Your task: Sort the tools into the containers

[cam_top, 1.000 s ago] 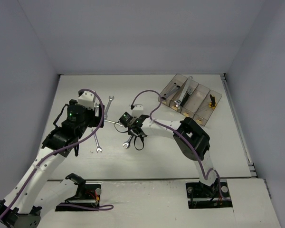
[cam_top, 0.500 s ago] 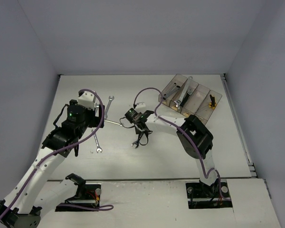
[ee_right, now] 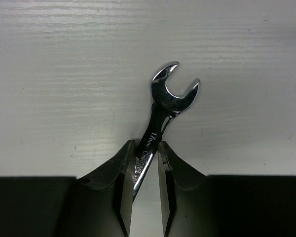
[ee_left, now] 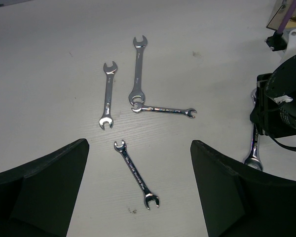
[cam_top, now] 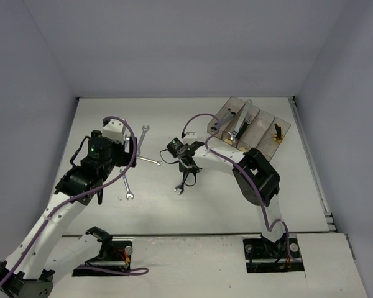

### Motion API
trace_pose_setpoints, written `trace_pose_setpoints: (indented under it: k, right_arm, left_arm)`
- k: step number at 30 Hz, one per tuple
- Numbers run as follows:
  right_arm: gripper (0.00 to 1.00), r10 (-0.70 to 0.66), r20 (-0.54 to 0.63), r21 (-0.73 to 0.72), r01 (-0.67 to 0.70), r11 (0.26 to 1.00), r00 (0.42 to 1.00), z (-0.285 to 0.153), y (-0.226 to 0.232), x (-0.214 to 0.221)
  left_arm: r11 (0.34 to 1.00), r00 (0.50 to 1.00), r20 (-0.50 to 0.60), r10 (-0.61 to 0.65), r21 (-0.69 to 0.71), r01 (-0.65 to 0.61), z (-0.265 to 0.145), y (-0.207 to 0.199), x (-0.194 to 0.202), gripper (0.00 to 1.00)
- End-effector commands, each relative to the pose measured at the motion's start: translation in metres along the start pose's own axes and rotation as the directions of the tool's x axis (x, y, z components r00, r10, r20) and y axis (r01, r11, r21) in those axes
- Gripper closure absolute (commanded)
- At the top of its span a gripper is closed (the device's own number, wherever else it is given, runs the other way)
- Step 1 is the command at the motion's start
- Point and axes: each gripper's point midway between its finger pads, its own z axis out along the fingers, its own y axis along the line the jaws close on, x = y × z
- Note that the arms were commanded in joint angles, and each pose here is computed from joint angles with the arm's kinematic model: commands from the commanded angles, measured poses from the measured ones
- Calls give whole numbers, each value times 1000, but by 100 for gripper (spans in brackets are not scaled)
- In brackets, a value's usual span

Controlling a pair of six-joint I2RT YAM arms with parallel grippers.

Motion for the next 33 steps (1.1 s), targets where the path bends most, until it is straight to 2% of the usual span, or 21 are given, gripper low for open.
trace_pose_setpoints:
  k: [1,5,9,12,14,18,22,33]
  right_arm:
    - [100,-156,-171,-10,157,988,973,20,-7,48]
    - [100,-356,-138,-85,347,934,924,14,2,38]
    - [100,-582,-89,-165,565,809,808,3,3,32]
    - [100,-675,-74,-231,646,728,734,-5,1,38]
    - [100,-693,-67,-274,654,705,718,-13,-1,43]
    - [98,-627,-99,-281,583,762,773,-18,-7,46]
    - [87,-546,-152,-323,481,815,824,-22,-1,59]
    - [69,-463,-243,-324,379,867,852,-26,1,83]
  left_arm:
    - [999,997,74,-32,0,32,-2,1,-21,19]
    - [1000,997,76,-29,-3,29,-3,2,-21,19]
    - [1000,996,82,-29,-3,29,-4,2,-22,19]
    - [1000,996,81,-29,-3,30,-4,2,-21,19]
    - [1000,996,82,-28,-5,29,-5,2,-21,19]
    - [1000,996,85,-28,-10,29,-5,3,-22,19]
    - [1000,996,80,-28,-3,29,-4,2,-21,19]
    - [1000,997,79,-27,-5,28,-4,2,-21,19]
